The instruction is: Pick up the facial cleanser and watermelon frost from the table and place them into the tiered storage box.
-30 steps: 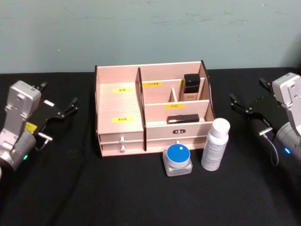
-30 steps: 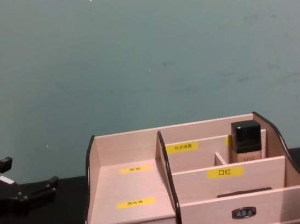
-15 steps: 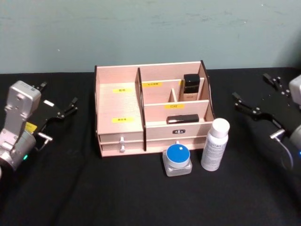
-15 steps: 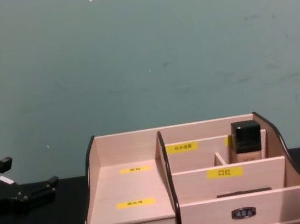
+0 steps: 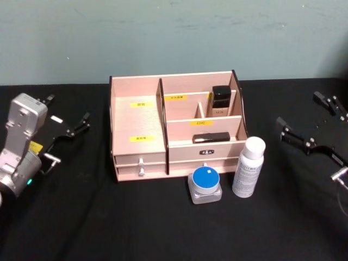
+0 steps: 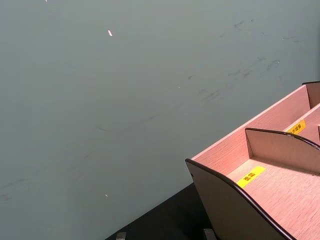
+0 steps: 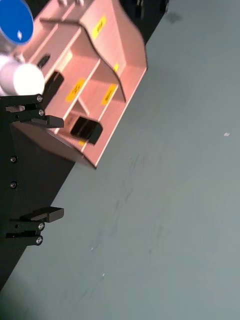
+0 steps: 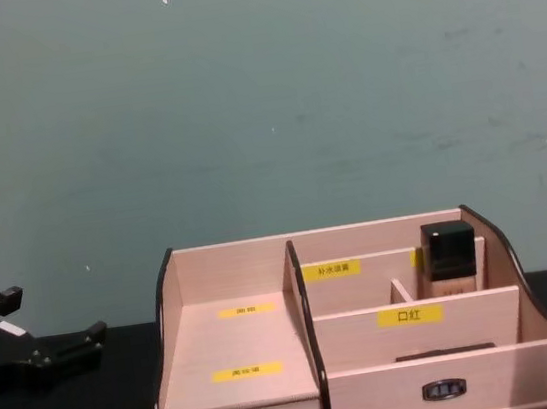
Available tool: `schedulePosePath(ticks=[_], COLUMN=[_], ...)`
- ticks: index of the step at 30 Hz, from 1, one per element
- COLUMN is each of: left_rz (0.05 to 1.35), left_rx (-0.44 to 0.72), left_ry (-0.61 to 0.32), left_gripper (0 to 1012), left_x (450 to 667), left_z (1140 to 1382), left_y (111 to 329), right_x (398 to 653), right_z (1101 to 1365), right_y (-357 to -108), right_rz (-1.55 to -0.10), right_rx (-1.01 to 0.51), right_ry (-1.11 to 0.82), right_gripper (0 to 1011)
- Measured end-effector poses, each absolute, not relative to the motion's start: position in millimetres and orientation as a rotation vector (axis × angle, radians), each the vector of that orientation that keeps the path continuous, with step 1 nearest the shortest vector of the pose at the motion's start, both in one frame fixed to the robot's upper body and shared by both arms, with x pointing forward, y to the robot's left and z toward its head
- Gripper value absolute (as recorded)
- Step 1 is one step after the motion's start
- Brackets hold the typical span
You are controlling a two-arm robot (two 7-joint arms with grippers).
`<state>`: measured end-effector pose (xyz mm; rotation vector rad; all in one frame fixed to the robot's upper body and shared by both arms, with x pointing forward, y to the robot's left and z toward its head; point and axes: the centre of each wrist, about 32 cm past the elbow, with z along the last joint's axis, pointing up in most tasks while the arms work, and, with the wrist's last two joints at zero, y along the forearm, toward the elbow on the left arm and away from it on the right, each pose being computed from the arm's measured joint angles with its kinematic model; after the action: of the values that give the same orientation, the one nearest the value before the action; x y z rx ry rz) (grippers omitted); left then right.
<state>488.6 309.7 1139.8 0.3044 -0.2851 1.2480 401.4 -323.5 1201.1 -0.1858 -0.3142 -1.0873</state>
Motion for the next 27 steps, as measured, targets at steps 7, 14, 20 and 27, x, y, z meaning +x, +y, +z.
schedulePosePath(ticks=[7,14,20,27], left_rz=[1.248,1.248,1.248,1.248], left_rx=[0.304,0.304,0.304,0.304], left_ry=[-0.285,-0.285,-0.285,-0.285], left_gripper=[1001,1001,1001,1001], left_x=[488.6,488.6,488.6,488.6], left_z=[1139.8,1139.8,1139.8,1139.8], left_y=[309.7,309.7,309.7,309.7], right_x=[383.5,371.3,366.2,365.0], right_z=[1202.8,1201.1,1196.4,1191.9], right_y=[-320.4,-316.1,-313.3,-311.4], right_rz=[-1.041,-0.997,-0.965,-0.946], right_rx=[-0.174,-0.2,-0.241,-0.289], right_ry=[-0.297,-0.268,-0.222,-0.192], right_gripper=[1002,1003,1003,1002])
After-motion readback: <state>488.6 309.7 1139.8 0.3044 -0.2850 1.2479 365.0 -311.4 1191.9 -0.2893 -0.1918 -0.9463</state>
